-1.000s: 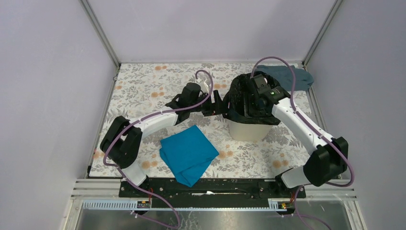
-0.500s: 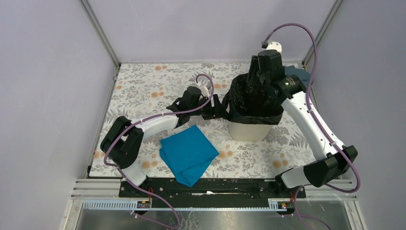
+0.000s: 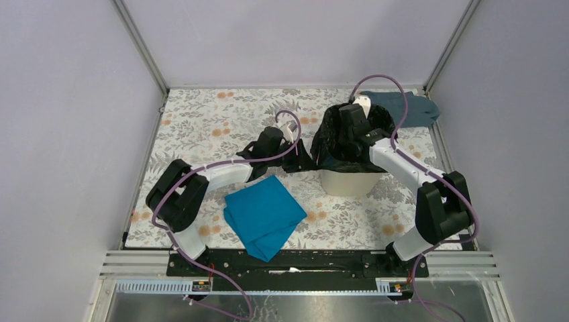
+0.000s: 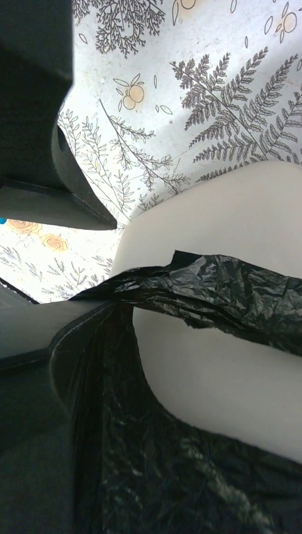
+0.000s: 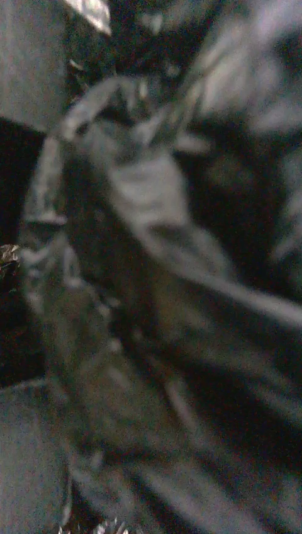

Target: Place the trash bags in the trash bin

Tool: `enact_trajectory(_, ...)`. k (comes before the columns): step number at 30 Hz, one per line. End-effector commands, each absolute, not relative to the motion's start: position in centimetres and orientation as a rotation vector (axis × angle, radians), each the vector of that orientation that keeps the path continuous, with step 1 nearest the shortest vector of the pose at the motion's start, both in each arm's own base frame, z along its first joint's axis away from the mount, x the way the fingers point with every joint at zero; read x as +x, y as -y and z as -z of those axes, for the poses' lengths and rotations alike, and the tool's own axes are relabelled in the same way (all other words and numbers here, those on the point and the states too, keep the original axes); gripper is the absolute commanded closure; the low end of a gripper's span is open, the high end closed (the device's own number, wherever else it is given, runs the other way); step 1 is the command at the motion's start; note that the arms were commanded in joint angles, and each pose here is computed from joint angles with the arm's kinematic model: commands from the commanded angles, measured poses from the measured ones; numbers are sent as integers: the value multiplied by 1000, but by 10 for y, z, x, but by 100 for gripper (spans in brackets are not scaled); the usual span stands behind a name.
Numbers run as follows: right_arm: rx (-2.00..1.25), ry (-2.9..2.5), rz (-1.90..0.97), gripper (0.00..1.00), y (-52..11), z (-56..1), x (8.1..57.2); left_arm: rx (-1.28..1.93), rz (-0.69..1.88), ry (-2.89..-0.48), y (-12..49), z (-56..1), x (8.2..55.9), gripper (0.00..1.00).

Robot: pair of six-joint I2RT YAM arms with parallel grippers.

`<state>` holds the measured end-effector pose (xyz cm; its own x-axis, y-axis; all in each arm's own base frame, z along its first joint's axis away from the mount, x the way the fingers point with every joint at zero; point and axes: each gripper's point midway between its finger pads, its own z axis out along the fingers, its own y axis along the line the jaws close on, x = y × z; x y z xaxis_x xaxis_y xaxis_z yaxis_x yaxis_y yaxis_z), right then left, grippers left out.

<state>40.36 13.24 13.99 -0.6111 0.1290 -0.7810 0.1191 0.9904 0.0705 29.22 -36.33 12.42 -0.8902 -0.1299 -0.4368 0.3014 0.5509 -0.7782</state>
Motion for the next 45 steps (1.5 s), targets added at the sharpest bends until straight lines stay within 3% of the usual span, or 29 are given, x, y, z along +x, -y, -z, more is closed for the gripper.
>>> enact_trajectory(1, 208, -2093, -77, 62, -135, -205, 418, 179, 1313, -2302, 369, -126, 294, 53)
enact_trajectory(6, 147, -2176, -40, 38, -123, -236, 385, 175, 1301, -2319, 368, -117, 293, 56)
enact_trajectory(10, 85, -2265, -16, 22, -117, -218, 360, 165, 1318, -2325, 370, -113, 289, 57)
enact_trajectory(15, 24, -2396, 41, 9, -115, -176, 350, 182, 1326, -2311, 375, -119, 286, 57)
enact_trajectory(27, 19, -2599, -1, 7, -133, -62, 346, 210, 1329, -2314, 389, -120, 281, 57)
enact_trajectory(31, 21, -2617, -42, 7, -138, -49, 346, 212, 1321, -2321, 389, -118, 279, 57)
enact_trajectory(38, 50, -2554, -26, 2, -125, -93, 351, 232, 1292, -2319, 385, -119, 278, 55)
enact_trajectory(45, 66, -2387, -24, 0, -107, -206, 339, 255, 1237, -2317, 377, -121, 278, 50)
